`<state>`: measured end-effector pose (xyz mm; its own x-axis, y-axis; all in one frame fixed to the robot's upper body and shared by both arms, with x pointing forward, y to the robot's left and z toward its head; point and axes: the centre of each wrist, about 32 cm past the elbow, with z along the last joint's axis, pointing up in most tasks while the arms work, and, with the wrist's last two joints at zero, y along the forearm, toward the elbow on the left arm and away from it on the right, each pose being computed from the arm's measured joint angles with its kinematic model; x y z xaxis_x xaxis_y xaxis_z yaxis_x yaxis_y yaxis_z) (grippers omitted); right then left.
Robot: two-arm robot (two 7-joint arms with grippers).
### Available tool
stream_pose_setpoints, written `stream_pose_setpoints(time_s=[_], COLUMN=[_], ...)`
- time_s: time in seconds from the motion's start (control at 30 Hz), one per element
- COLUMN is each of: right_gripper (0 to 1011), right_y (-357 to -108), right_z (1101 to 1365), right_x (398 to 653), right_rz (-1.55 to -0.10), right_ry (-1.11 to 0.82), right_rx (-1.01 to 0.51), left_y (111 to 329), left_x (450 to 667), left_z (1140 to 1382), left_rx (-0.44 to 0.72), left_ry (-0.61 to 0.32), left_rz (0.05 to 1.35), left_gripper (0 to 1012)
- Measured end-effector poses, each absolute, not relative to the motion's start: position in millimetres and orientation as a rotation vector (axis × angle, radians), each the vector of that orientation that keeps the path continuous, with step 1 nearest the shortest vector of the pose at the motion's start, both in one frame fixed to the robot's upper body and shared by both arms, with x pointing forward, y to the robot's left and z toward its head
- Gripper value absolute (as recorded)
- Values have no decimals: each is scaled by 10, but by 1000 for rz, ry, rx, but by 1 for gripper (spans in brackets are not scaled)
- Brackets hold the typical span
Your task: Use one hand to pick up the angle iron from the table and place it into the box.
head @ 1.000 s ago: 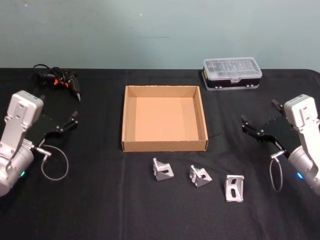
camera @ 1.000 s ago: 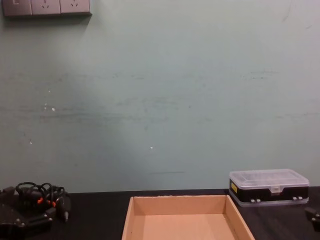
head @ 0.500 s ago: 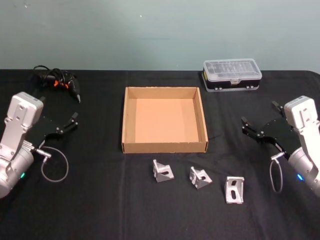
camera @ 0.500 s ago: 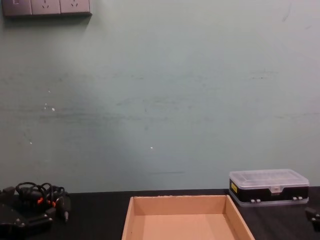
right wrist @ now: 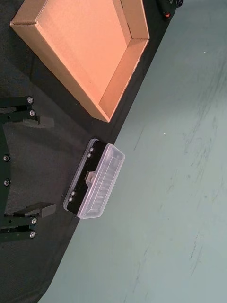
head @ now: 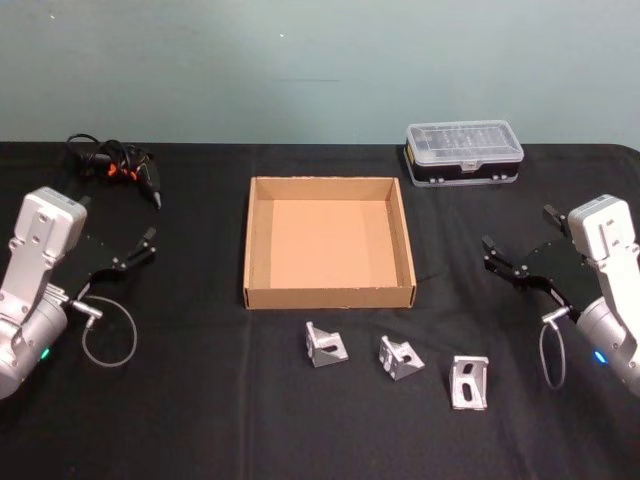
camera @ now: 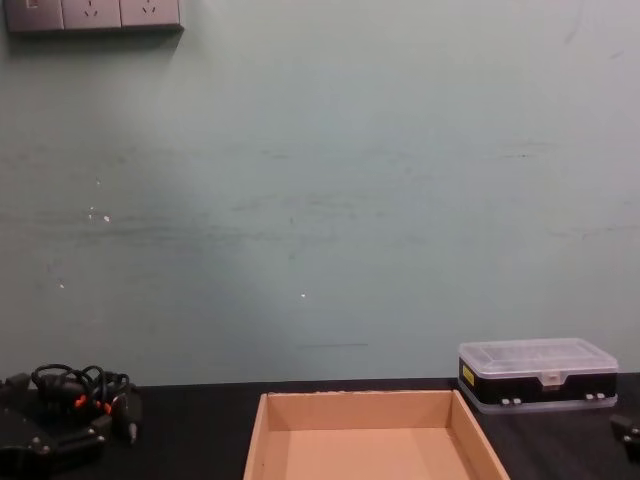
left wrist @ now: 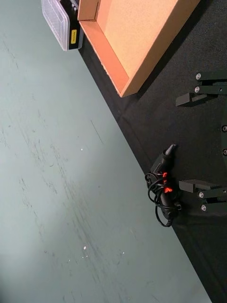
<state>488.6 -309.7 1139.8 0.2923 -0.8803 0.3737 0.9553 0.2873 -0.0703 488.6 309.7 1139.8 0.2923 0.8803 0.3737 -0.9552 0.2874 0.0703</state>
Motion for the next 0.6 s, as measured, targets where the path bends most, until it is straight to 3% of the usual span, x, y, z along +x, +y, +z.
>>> stream_pose_setpoints(time_s=[0.37, 0.6], right_gripper=[1003, 1003], right_y=[-3098, -3119], right_z=[11405, 11566], right_x=[4878, 4768], right_rz=[-1245, -1189], right_ry=[-284, -260], right_rx=[-302, -286], left_y=[3097, 3097], left_x=[4886, 4886], left_z=[11398, 11398], left_rx=[304, 304], left_ry=[-285, -285], left_rz=[1248, 1248], left_gripper=[1011, 1011])
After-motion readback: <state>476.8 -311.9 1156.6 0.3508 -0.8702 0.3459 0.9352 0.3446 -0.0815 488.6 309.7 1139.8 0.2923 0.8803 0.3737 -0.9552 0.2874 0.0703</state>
